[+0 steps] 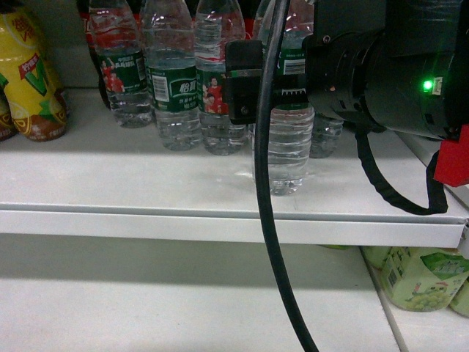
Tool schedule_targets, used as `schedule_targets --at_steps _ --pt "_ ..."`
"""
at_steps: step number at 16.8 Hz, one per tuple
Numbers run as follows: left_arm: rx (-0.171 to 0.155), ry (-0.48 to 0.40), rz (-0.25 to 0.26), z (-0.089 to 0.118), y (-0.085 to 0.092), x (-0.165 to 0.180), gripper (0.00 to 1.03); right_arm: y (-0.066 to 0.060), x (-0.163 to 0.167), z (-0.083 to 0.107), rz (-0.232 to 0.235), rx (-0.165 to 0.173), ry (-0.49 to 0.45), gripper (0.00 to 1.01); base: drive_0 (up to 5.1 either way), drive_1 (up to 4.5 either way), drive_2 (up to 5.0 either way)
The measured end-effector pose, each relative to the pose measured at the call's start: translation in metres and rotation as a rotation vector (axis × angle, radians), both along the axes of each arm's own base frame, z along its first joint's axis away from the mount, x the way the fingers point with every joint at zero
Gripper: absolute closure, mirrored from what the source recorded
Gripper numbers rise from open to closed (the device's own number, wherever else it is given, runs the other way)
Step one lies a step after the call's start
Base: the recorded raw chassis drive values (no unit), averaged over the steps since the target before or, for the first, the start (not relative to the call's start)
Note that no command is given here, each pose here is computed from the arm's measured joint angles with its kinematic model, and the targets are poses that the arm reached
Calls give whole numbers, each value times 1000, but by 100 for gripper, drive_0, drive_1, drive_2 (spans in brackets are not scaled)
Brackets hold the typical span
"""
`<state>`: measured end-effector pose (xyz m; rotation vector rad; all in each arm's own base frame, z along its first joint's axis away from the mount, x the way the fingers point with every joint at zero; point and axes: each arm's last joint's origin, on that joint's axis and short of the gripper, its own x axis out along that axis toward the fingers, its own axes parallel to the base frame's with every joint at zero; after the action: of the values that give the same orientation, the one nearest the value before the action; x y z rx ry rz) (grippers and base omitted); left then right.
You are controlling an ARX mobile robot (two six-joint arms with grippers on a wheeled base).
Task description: Move water from second to third shelf
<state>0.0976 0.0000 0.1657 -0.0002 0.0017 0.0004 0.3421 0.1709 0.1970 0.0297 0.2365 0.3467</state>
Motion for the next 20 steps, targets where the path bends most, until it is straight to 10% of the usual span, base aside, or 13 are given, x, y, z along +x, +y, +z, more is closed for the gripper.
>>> schedule_targets --at_steps 3,8,12,17,20 --pt "0 0 0 0 0 0 5 2 0 2 -12 7 -7 9 0 0 0" --pt "0 0 0 0 0 0 5 5 -3 4 -14 4 -7 53 0 0 0" --pt "0 0 0 0 0 0 5 -2 -24 7 4 -1 6 58 0 0 0" --pt "0 0 0 0 0 0 5 -37 -68 11 15 -21 46 59 0 0 0" --pt "0 0 0 0 0 0 5 -77 -92 20 -60 -12 40 59 0 0 0"
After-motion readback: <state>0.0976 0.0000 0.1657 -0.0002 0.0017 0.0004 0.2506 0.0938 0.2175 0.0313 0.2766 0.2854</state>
